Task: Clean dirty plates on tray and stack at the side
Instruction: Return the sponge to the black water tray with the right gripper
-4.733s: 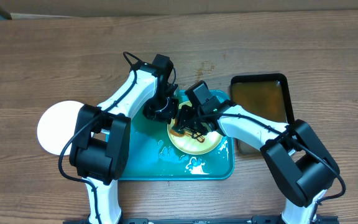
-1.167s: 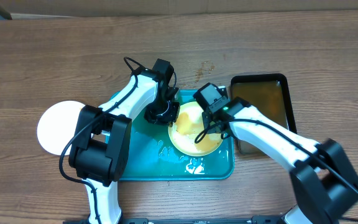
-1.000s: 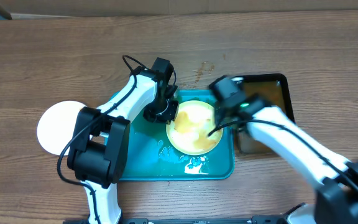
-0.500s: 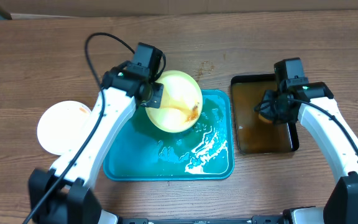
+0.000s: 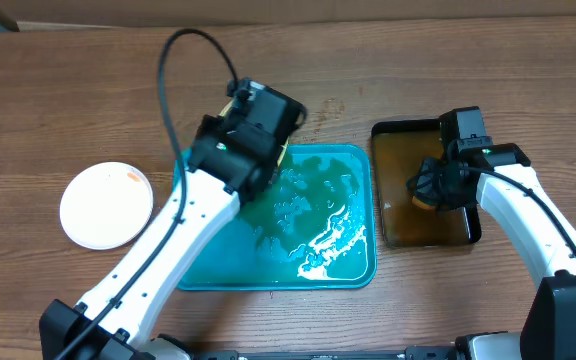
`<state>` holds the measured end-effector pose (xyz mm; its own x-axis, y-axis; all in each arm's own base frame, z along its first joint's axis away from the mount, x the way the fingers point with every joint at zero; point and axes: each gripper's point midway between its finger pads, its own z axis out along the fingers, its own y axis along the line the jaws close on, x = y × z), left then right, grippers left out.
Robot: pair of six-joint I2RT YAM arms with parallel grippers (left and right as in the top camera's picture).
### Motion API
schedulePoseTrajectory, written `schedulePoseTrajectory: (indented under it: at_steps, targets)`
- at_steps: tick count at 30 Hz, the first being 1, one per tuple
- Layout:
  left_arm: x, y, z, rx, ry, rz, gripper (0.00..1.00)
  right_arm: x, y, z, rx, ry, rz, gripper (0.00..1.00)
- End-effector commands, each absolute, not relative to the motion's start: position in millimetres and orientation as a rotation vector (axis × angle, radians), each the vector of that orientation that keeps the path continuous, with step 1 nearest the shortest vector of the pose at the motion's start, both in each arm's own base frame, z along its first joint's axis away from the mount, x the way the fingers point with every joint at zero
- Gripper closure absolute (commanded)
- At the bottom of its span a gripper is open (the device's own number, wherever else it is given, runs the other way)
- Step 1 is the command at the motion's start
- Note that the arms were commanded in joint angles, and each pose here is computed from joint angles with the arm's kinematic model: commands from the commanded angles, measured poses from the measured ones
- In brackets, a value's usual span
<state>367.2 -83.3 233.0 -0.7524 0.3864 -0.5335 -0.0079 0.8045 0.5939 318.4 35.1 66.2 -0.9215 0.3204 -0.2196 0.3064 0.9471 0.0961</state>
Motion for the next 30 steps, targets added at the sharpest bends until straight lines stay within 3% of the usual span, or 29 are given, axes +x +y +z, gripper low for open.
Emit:
schedulePoseTrajectory:
  at_steps: [1, 10, 26, 27, 29, 30]
  targets:
    - [362.8, -74.9, 273.4, 0.222, 2.134, 0.976, 0.96, 319.4, 35.5, 64.0, 0.458, 2.869, 0.095, 0.96]
    - [353.7, -94.6, 289.2, 0.257, 2.031, 1.035, 0.96, 320.1, 35.5, 55.2, 0.311, 2.906, 0.069, 0.96]
    - [352.8, -96.5, 290.4, 0.257, 2.023, 1.036, 0.96, 327.1, 36.5, -10.9, 0.322, 3.019, 0.036, 0.96]
    - [352.8, -96.5, 290.3, 0.257, 2.023, 1.036, 0.96, 326.5, 36.3, -12.4, 0.323, 3.024, 0.034, 0.92]
    - [352.9, -96.9, 289.8, 0.259, 2.026, 1.032, 0.96, 325.4, 36.4, -11.5, 0.324, 3.028, 0.034, 0.68]
    - [352.8, -97.2, 289.1, 0.262, 2.029, 1.029, 0.96, 325.3, 36.9, -9.4, 0.325, 3.029, 0.039, 0.62]
